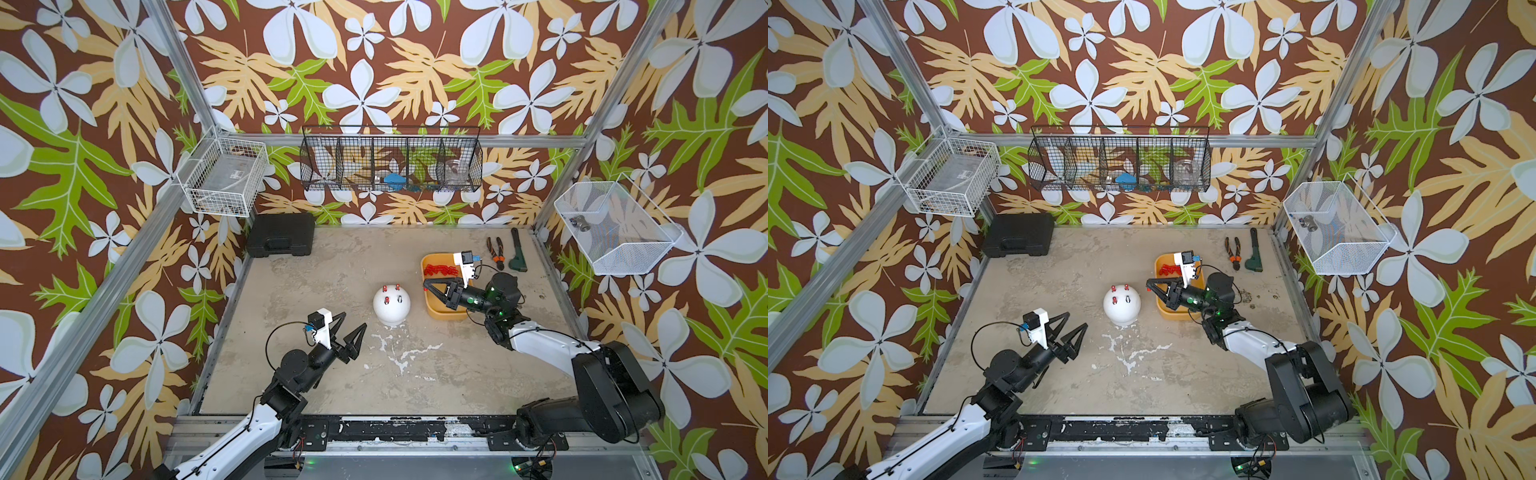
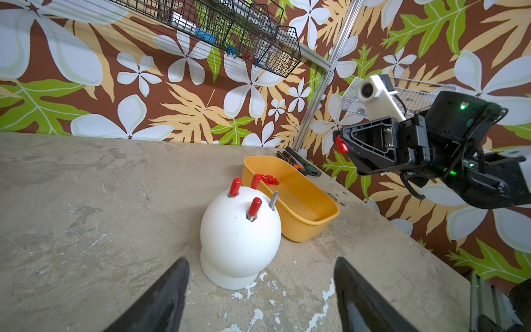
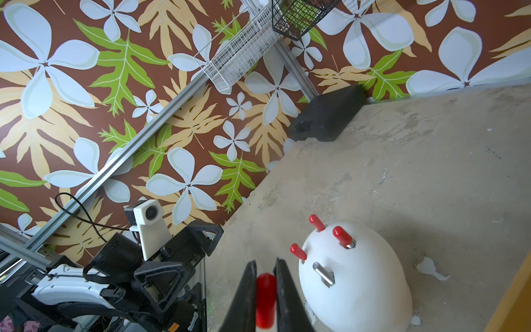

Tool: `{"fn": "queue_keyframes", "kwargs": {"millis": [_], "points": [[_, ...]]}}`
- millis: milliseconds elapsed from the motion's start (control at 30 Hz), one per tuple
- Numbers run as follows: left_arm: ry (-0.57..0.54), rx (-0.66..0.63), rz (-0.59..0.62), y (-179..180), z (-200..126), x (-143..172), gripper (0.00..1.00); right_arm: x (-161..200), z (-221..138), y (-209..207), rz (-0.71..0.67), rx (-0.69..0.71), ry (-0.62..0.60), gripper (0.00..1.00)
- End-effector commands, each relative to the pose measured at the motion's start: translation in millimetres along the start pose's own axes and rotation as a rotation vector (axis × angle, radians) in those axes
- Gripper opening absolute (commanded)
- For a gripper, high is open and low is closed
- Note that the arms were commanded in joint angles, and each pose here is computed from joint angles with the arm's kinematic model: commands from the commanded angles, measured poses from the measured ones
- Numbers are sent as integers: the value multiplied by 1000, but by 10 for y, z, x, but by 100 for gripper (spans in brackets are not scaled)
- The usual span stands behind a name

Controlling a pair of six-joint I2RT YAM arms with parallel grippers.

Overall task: Cover the protruding screws with screw protection sleeves
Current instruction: Pick up the screw protection sleeve from the storage box, then attach the screw protection sleeve to the screw.

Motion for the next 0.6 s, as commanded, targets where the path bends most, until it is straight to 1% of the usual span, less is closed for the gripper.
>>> {"fn": "queue_keyframes", "kwargs": {"millis": [0,67,167,267,333,567], "points": [[-42,-8,48,11,-6,-58,80,-97,49,25,-43,-5,-58,15],[-46,-10,43,13,-6,-65,80,-61,102,-15,-51,16,-47,15],[-56,-16,50,18,-13,-90,79,51,188,-27,-59,6,-21,15],[-66,-22,50,28,-29,-96,80,134,246,-38,-66,3,-19,15],[-67,-20,48,24,-29,-98,80,184,289,-47,-96,10,-20,15],[-54,-17,54,20,-7,-87,79,237,386,-128,-121,7,-33,15]]}}
Point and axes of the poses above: each gripper's point midway between its finger pads, its own z axis out along the fingers, its own y axis along the line the jaws close on, x = y × z, the point moved 3 cm from there along -z, back along the fingers, and after that the axes turned 3 degrees about z, right-handed, at the moved point
